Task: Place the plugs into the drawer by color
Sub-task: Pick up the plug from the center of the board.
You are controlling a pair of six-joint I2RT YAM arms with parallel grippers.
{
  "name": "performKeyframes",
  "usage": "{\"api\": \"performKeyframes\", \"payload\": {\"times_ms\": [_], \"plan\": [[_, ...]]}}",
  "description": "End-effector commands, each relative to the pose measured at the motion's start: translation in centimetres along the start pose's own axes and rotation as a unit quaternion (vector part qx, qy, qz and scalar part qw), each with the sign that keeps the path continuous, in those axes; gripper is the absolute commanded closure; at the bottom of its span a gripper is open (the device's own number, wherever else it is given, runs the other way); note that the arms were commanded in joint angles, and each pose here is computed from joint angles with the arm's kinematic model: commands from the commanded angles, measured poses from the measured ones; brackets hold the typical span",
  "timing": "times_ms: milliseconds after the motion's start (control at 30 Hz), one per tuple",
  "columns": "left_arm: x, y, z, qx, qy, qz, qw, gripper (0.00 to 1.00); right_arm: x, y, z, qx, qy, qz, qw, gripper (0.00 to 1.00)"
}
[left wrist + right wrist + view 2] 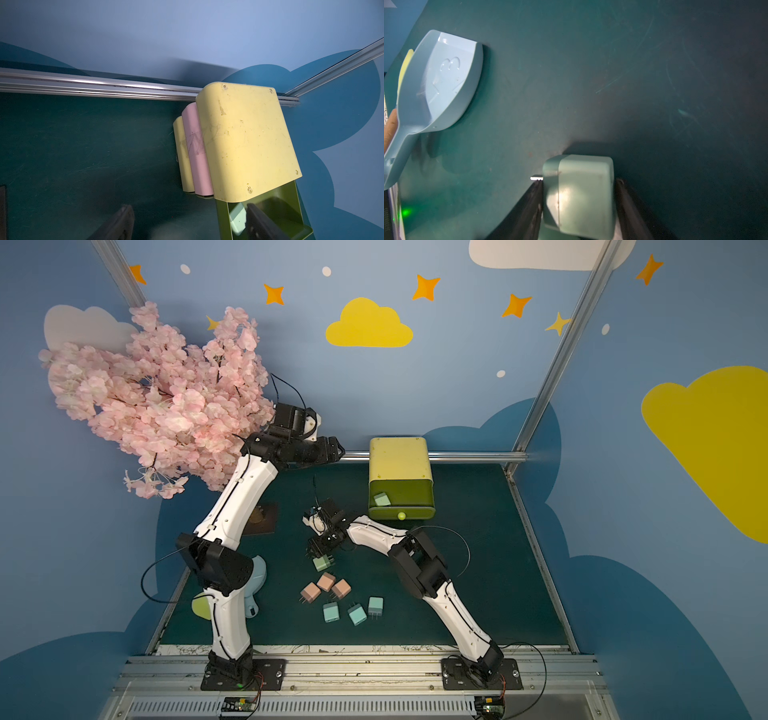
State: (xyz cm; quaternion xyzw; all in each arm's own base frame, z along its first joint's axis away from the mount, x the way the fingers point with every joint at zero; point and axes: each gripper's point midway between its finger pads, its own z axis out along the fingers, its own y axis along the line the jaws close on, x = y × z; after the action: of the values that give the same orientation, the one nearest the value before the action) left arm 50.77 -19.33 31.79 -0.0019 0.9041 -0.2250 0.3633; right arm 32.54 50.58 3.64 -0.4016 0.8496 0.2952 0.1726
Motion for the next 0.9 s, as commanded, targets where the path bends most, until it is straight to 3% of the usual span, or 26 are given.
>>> {"api": "performKeyframes", "payload": {"times_ms": [0,233,433,867], "plan": [[0.1,0.0,-0.5,0.003,0.003,-0.001,1.0,0.14,1.4,-1.1,1.0,0.015,0.02,0.008,1.0,0.45],[0.0,-0.1,-0.8,0.004,0.0,-0.001,1.0,0.14,0.5,-0.7,-0.8,0.025,0.001,0.016,1.0,0.54],[-0.2,-0.4,-1.3,0.008,-0.005,0.0,1.0,0.14,-1.9,0.7,-4.8,0.03,-0.039,0.026,0.998,0.56],[-0.4,-1.3,-2.8,0.014,-0.019,0.005,1.0,0.14,-4.0,2.1,-18.0,0.082,-0.12,0.053,0.988,0.57]]}}
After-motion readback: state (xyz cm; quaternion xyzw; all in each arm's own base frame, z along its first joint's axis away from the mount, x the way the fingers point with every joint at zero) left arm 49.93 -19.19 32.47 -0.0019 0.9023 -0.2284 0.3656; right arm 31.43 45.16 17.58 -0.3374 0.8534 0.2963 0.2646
